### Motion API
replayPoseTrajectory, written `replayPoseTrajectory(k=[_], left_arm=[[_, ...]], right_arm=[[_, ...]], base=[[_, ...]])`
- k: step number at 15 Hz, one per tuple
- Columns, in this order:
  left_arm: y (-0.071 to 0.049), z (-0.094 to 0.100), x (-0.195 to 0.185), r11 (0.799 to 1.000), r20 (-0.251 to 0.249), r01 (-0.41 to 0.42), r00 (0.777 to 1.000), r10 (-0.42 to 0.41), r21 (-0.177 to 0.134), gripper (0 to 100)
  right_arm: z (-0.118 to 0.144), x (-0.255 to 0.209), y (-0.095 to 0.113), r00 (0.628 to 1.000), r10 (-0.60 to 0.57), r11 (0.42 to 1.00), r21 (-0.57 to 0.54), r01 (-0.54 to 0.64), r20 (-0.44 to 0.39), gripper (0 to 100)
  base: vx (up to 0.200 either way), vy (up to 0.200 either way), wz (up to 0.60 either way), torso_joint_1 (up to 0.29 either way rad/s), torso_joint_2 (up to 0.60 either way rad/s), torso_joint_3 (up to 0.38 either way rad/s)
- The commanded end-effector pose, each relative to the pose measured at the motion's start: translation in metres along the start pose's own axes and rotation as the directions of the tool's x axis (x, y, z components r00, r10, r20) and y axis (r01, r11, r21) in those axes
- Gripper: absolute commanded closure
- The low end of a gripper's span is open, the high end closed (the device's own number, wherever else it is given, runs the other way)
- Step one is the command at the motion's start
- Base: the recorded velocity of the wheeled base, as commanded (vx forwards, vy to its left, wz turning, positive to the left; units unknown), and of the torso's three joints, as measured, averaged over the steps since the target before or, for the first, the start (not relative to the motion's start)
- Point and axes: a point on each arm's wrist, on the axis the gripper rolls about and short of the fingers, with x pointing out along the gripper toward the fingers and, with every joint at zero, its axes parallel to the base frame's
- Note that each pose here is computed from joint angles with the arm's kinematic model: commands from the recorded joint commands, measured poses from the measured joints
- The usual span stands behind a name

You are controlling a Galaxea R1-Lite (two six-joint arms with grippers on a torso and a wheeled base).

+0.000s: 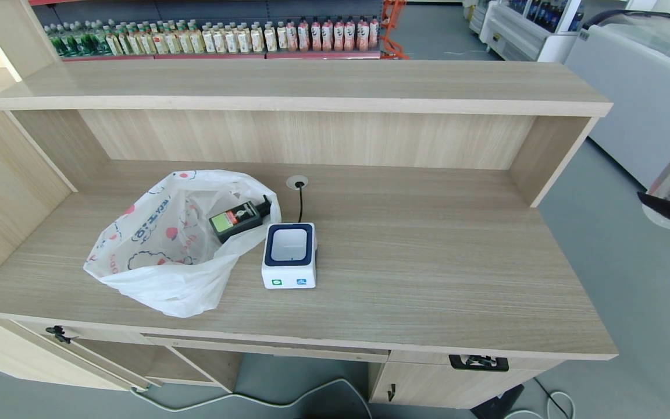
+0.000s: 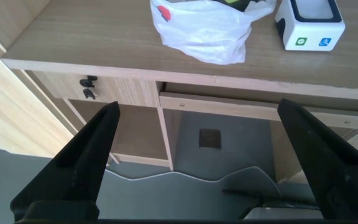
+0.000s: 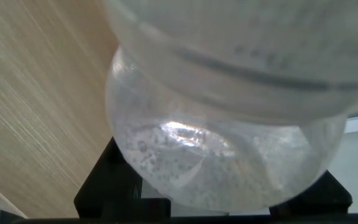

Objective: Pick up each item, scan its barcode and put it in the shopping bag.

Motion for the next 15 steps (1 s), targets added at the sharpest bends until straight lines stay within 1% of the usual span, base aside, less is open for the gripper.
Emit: replayPoseTrajectory(k=[1, 6, 8, 10, 11, 12, 13, 14, 15], left_arm=[[0.000, 0.000, 0.000, 1.000, 0.000, 0.000, 1.000, 0.000, 0.001, 0], [0.000, 0.000, 0.000, 1.000, 0.000, 0.000, 1.000, 0.000, 0.001, 0], [0.000, 0.000, 0.000, 1.000, 0.000, 0.000, 1.000, 0.000, 0.001, 0], [0.000, 0.000, 0.000, 1.000, 0.002, -0.001, 1.000, 0.001, 0.001, 0], [0.000, 0.000, 0.000, 1.000, 0.000, 0.000, 1.000, 0.000, 0.001, 0], [0.000, 0.000, 0.000, 1.000, 0.000, 0.000, 1.000, 0.000, 0.001, 0], [0.000, 0.000, 0.000, 1.000, 0.000, 0.000, 1.000, 0.000, 0.001, 0], [0.000, 0.000, 0.000, 1.000, 0.000, 0.000, 1.000, 0.000, 0.002, 0], [0.000, 0.000, 0.000, 1.000, 0.000, 0.000, 1.000, 0.000, 0.002, 0]], right_arm=[[0.000, 0.001, 0.000, 1.000, 0.003, 1.000, -0.001, -0.003, 0.001, 100], [-0.002, 0.016, 0.001, 1.000, 0.010, 1.000, -0.011, -0.010, -0.001, 100], [-0.005, 0.034, 0.003, 1.000, 0.000, 1.000, -0.024, 0.001, 0.020, 100], [-0.003, 0.049, 0.011, 0.998, 0.035, 0.999, -0.022, -0.034, 0.050, 100], [-0.002, 0.057, 0.016, 0.996, 0.054, 0.998, -0.018, -0.053, 0.065, 100], [0.003, 0.066, 0.022, 0.991, 0.077, 0.997, -0.019, -0.075, 0.109, 100], [0.005, 0.071, 0.025, 0.988, 0.086, 0.996, -0.020, -0.084, 0.128, 100], [0.010, 0.085, 0.033, 0.977, 0.104, 0.995, -0.025, -0.101, 0.185, 100], [0.012, 0.091, 0.037, 0.971, 0.112, 0.994, -0.027, -0.109, 0.212, 100]], base=[[0.000, 0.200, 0.00, 0.002, 0.00, 0.002], [0.000, 0.200, 0.00, 0.000, 0.01, 0.001], [0.000, 0.200, 0.00, 0.002, 0.00, 0.005], [0.000, 0.200, 0.00, 0.002, 0.00, 0.005], [0.000, 0.200, 0.00, 0.002, 0.01, 0.002], [0.000, 0.200, 0.00, 0.002, 0.00, 0.007], [0.000, 0.200, 0.00, 0.007, 0.00, 0.002], [0.000, 0.200, 0.00, 0.002, 0.01, 0.002], [0.000, 0.200, 0.00, 0.002, 0.01, -0.002]])
